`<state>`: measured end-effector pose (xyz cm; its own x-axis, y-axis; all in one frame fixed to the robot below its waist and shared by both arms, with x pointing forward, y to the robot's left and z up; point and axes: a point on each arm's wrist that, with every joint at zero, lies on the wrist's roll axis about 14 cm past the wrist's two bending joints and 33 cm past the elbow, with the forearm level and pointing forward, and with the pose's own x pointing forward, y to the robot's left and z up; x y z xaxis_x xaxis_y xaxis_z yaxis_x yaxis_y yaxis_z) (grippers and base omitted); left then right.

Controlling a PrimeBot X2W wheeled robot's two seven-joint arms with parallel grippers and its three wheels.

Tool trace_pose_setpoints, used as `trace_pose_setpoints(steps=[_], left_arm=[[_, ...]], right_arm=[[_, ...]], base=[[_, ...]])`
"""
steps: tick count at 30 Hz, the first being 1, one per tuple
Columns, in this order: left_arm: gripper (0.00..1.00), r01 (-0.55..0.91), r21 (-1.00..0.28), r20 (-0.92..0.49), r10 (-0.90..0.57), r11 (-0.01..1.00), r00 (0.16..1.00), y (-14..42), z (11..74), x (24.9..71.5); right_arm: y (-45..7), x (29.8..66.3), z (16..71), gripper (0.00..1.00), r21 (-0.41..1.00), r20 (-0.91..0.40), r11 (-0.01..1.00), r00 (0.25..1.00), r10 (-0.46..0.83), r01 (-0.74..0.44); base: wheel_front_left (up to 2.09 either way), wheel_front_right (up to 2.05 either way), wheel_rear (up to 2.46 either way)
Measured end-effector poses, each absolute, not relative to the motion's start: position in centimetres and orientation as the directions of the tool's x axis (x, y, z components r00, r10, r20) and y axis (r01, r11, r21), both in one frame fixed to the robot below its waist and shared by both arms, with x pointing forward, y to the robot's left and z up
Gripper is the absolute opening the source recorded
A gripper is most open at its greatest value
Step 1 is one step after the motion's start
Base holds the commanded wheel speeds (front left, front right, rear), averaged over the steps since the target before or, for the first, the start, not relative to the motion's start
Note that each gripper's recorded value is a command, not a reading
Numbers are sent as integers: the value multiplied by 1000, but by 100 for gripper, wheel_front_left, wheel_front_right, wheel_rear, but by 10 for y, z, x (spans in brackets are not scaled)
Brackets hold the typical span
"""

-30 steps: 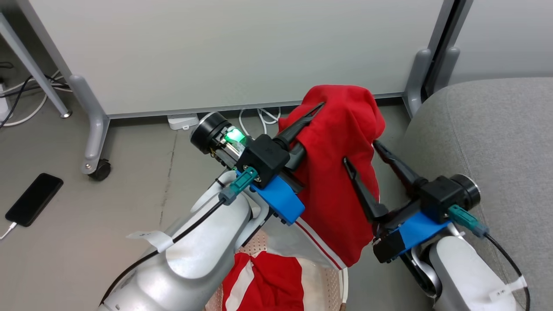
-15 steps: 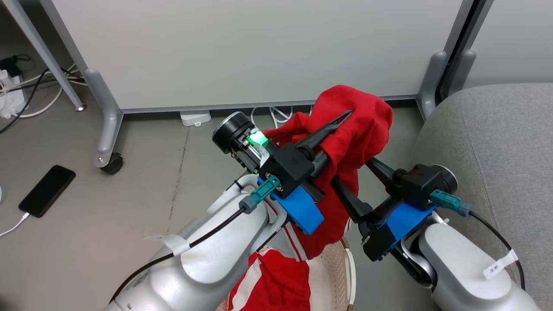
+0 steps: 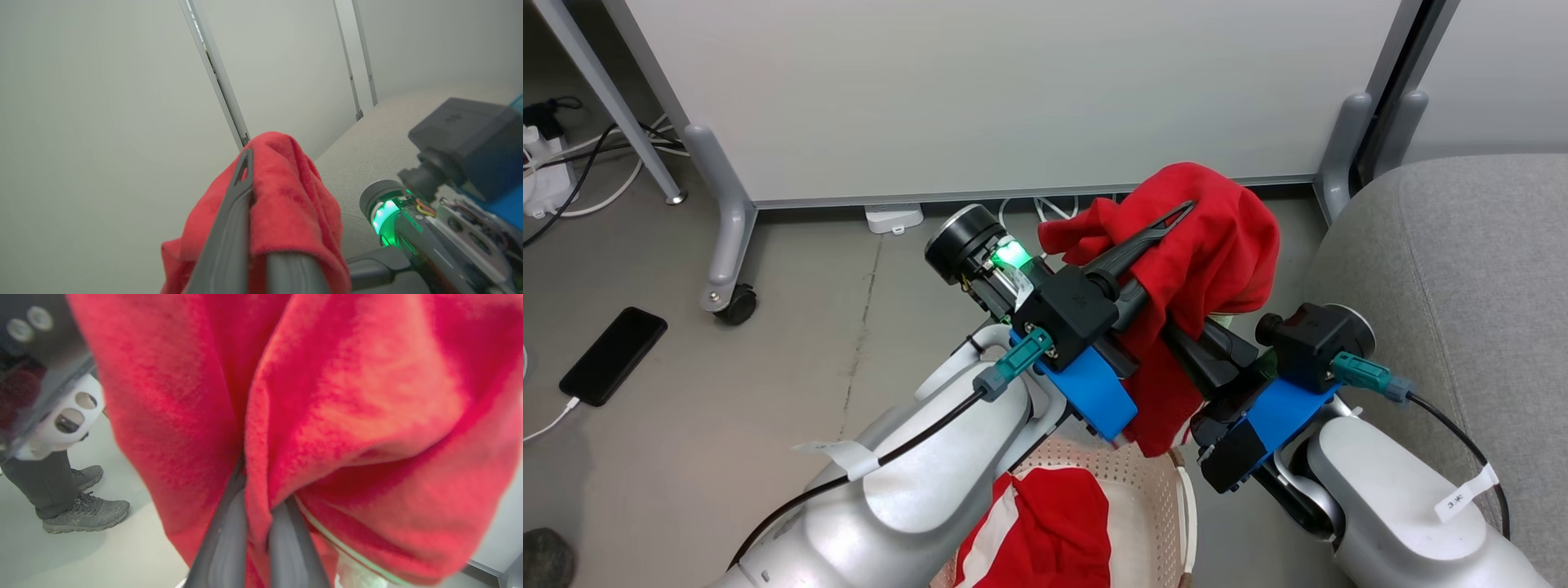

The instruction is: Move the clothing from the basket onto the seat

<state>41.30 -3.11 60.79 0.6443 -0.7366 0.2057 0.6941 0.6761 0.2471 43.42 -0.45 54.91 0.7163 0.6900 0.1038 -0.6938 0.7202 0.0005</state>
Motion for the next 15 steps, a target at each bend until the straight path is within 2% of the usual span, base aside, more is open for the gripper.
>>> trace_pose_setpoints(steps=[15], left_arm=[[0, 694, 247, 202, -736, 676, 646, -30, 606, 415]], right_arm=[[-8, 435, 551, 0, 9, 114, 727, 724, 681, -686]], base=[[0, 0, 0]])
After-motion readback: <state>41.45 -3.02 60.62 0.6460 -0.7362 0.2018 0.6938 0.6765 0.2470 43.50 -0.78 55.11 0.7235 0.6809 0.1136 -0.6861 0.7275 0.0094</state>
